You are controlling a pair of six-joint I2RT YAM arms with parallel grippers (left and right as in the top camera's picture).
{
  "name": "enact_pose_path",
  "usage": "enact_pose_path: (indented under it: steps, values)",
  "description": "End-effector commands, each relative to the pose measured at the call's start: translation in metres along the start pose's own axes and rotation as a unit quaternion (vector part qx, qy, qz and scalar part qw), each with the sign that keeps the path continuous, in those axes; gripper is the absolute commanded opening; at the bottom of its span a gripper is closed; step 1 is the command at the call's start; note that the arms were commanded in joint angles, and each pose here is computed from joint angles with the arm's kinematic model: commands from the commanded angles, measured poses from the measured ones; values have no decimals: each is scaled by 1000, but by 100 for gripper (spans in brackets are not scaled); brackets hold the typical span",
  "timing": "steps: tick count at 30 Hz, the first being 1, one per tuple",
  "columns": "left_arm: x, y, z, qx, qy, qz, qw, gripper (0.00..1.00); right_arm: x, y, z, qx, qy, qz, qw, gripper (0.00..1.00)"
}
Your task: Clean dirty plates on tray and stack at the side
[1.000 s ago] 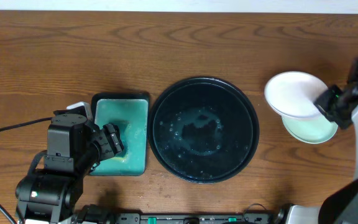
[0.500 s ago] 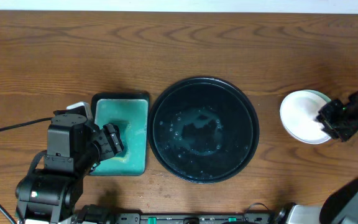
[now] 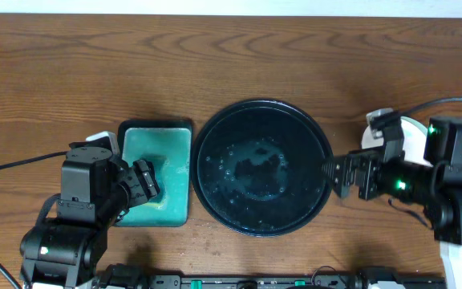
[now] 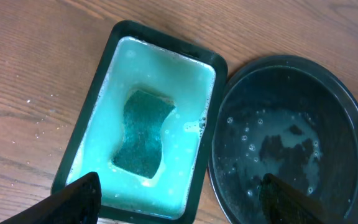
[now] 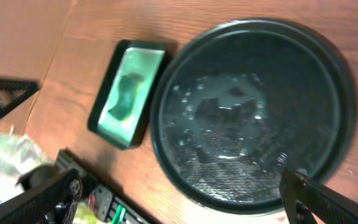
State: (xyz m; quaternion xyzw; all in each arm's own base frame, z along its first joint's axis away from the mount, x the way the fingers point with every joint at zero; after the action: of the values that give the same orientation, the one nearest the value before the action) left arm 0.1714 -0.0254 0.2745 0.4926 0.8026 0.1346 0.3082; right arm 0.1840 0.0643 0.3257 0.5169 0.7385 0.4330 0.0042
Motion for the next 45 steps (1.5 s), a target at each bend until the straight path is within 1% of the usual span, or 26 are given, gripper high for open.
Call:
enact_pose_path:
  steps: [1,4,8,11,13,15,18,20,24,30,34,37,38,39,40,45]
  values:
    - [-1,4,-5,-9,-2,0,1000,81,15,-6,-8,-7,18,-32,999,99]
    - [-1,4,-5,-9,-2,0,1000,81,16,-13,-13,-3,-5,-43,999,99]
    - [-1,4,-5,-9,-2,0,1000,81,11,-15,-16,-2,-69,-69,995,99]
    - [-1,4,-5,-9,-2,0,1000,81,-1,-9,-17,-38,-149,-107,982,99]
    - [-1,4,-5,-9,-2,0,1000,81,-6,-8,-14,-66,-177,-130,973,99]
    - [-1,4,-5,-9,-2,0,1000,81,-10,-13,-10,-112,-202,-156,960,99]
    - [-1,4,-5,-9,-2,0,1000,81,-16,-30,-2,-162,-207,-177,949,99]
    - [-1,4,-5,-9,-2,0,1000,82,-23,-49,5,-183,-210,-183,943,99]
    - [-1,4,-5,-9,-2,0,1000,81,-45,-85,20,-207,-237,-175,933,99]
    - [-1,4,-5,-9,-2,0,1000,82,-73,-121,44,-243,-260,-170,919,99]
    - [-1,4,-5,-9,-2,0,1000,81,-86,-126,57,-263,-262,-159,915,99]
    - [-1,4,-5,-9,-2,0,1000,81,-94,-123,68,-299,-261,-167,903,99]
    - [-1,4,-5,-9,-2,0,1000,81,-95,-120,69,-316,-261,-175,895,99]
    - [-1,4,-5,-9,-2,0,1000,81,-94,-113,68,-351,-259,-190,879,99]
    - [-1,4,-5,-9,-2,0,1000,81,-96,-113,70,-364,-260,-195,873,99]
    - [-1,4,-5,-9,-2,0,1000,81,-97,-115,71,-356,-260,-192,877,99]
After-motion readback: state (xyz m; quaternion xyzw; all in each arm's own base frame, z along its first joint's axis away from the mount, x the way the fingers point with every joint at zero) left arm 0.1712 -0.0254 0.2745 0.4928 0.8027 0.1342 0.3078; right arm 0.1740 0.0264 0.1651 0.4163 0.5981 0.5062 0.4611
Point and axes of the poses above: each gripper's point midway between its finger pads, its own z axis out along the fingers, its own x axis along the line the jaws close on, y = z × x, the point moved 7 cm from there along -z, back along the fingers, and after that the axes turned 9 degrees about -z, right-handed, at the moved point
